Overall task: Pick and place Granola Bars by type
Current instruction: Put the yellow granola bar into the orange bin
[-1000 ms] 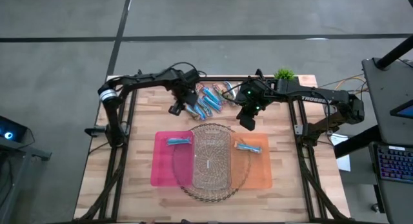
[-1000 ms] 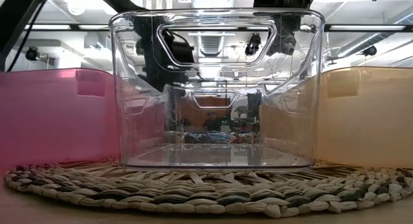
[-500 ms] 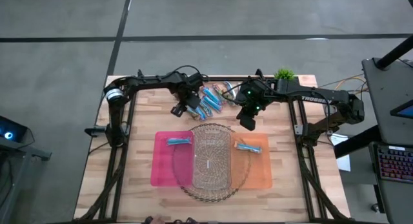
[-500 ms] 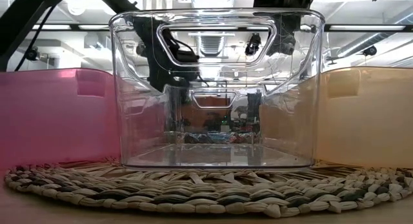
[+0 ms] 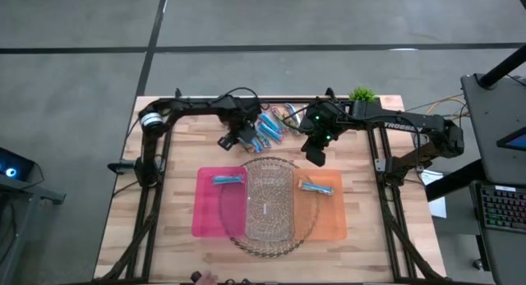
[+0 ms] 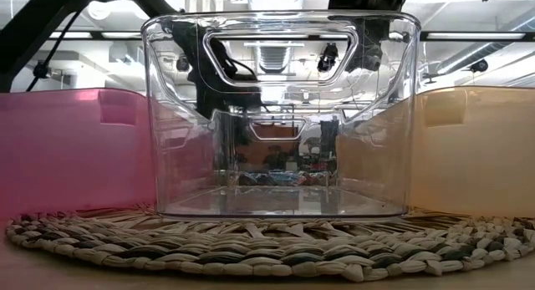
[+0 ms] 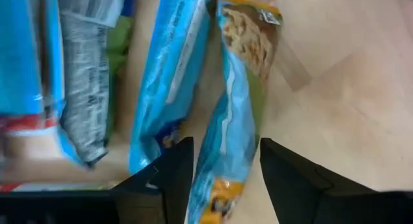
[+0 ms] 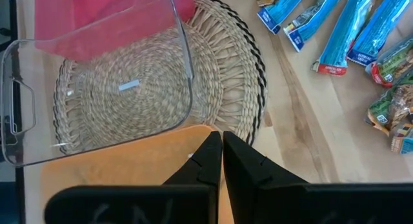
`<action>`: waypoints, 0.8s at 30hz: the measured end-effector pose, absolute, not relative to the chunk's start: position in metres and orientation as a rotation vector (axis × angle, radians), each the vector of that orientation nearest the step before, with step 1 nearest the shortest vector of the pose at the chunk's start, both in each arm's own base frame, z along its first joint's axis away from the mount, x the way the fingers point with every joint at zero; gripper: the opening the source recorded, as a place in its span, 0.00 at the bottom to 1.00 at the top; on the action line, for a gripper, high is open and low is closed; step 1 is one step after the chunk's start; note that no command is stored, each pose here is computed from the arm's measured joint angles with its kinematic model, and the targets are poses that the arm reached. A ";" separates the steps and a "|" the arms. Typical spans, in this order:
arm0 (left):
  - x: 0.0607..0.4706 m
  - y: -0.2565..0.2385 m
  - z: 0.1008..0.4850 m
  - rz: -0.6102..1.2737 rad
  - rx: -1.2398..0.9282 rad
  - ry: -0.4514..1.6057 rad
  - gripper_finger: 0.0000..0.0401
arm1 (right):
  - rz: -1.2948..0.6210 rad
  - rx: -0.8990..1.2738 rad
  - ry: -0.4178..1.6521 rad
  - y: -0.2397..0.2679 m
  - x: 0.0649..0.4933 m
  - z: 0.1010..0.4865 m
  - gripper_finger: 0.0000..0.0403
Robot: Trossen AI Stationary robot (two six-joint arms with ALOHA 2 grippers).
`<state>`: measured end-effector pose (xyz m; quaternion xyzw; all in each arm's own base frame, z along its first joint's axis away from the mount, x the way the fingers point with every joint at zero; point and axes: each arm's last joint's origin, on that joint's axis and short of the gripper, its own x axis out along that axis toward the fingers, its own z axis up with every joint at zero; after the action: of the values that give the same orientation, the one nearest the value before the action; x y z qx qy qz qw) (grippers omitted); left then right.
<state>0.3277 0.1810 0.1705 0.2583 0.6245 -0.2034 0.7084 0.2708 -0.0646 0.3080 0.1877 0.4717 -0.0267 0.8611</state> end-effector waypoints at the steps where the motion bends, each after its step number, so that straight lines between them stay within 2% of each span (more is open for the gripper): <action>1: 0.328 0.181 0.168 -0.457 0.564 1.396 0.40 | -0.054 0.390 0.990 -0.065 0.271 0.308 0.02; 13: 0.330 0.180 0.159 -0.460 0.548 1.424 0.39 | -0.054 0.387 0.989 -0.065 0.271 0.308 0.02; 24: 0.330 0.179 0.159 -0.450 0.545 1.432 0.20 | -0.054 0.381 0.989 -0.065 0.271 0.308 0.02</action>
<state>0.3300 0.1794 0.1592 0.2443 0.6425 -0.2019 0.6977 0.2709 -0.0649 0.3080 0.1816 0.4715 -0.0259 0.8626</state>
